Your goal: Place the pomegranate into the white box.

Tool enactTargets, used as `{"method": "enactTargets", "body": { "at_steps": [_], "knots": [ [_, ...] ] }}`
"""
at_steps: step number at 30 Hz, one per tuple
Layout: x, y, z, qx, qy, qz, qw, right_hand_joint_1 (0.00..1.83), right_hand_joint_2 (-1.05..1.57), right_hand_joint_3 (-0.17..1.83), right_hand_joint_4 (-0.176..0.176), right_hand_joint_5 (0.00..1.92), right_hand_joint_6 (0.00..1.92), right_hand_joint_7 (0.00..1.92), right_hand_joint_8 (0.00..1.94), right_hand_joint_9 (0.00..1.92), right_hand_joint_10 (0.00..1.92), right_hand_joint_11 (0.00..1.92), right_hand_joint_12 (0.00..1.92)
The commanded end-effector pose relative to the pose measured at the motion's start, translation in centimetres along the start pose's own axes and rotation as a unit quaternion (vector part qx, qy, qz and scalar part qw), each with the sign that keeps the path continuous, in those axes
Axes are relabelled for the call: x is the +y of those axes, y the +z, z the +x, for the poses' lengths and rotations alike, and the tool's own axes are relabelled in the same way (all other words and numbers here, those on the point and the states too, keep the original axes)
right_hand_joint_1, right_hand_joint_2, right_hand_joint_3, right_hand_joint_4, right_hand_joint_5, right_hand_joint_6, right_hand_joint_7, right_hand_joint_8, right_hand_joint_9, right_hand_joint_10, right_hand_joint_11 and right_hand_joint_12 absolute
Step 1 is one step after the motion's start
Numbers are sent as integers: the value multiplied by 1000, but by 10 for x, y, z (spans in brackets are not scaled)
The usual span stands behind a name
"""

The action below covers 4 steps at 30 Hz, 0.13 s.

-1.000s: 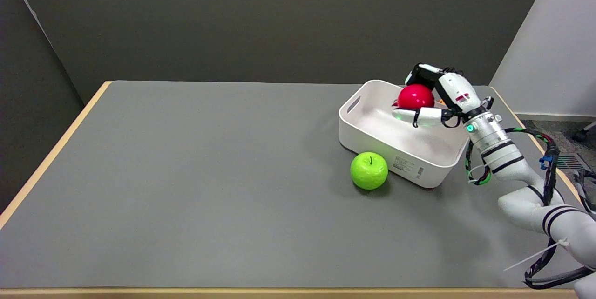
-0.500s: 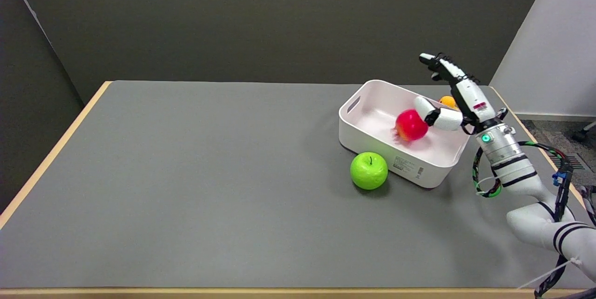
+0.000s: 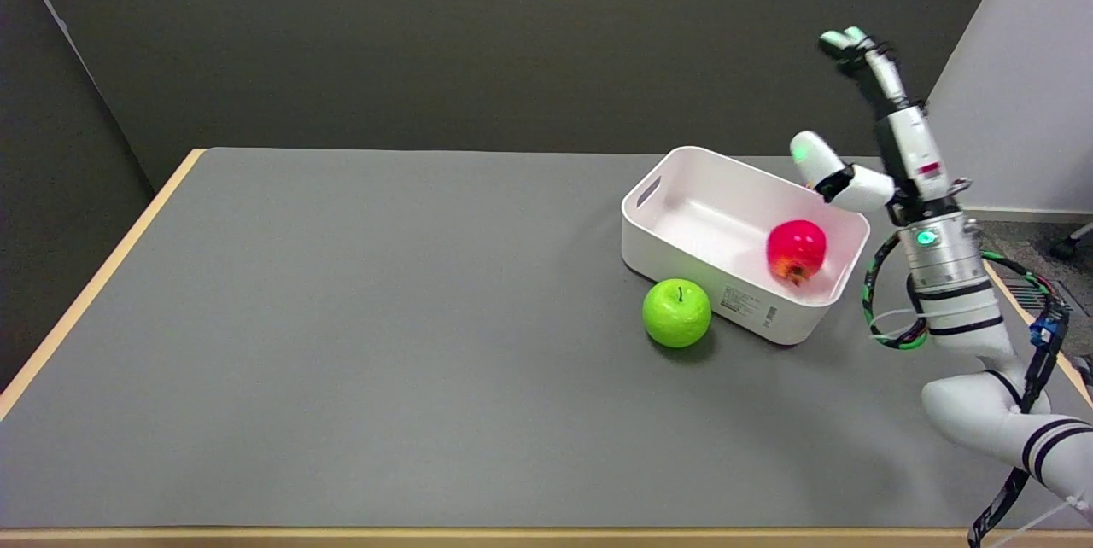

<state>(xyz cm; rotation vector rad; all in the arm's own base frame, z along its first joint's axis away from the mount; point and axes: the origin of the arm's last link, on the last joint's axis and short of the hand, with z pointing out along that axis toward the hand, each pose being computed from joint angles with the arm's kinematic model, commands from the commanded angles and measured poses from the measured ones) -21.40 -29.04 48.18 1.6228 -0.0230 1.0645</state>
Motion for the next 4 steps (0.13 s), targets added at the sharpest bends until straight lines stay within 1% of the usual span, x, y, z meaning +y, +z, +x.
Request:
{"method": "enactTargets", "body": {
  "at_steps": [1, 4],
  "knots": [
    [8, -66, 90, 185, -15, -93, 978, 338, 650, 810, 91, 216, 406, 182, 250, 8, 579, -1, 912],
    [11, -92, 93, 197, -5, -126, 972, 343, 655, 810, 89, 216, 407, 191, 255, 15, 589, -1, 929]
  ]
}}
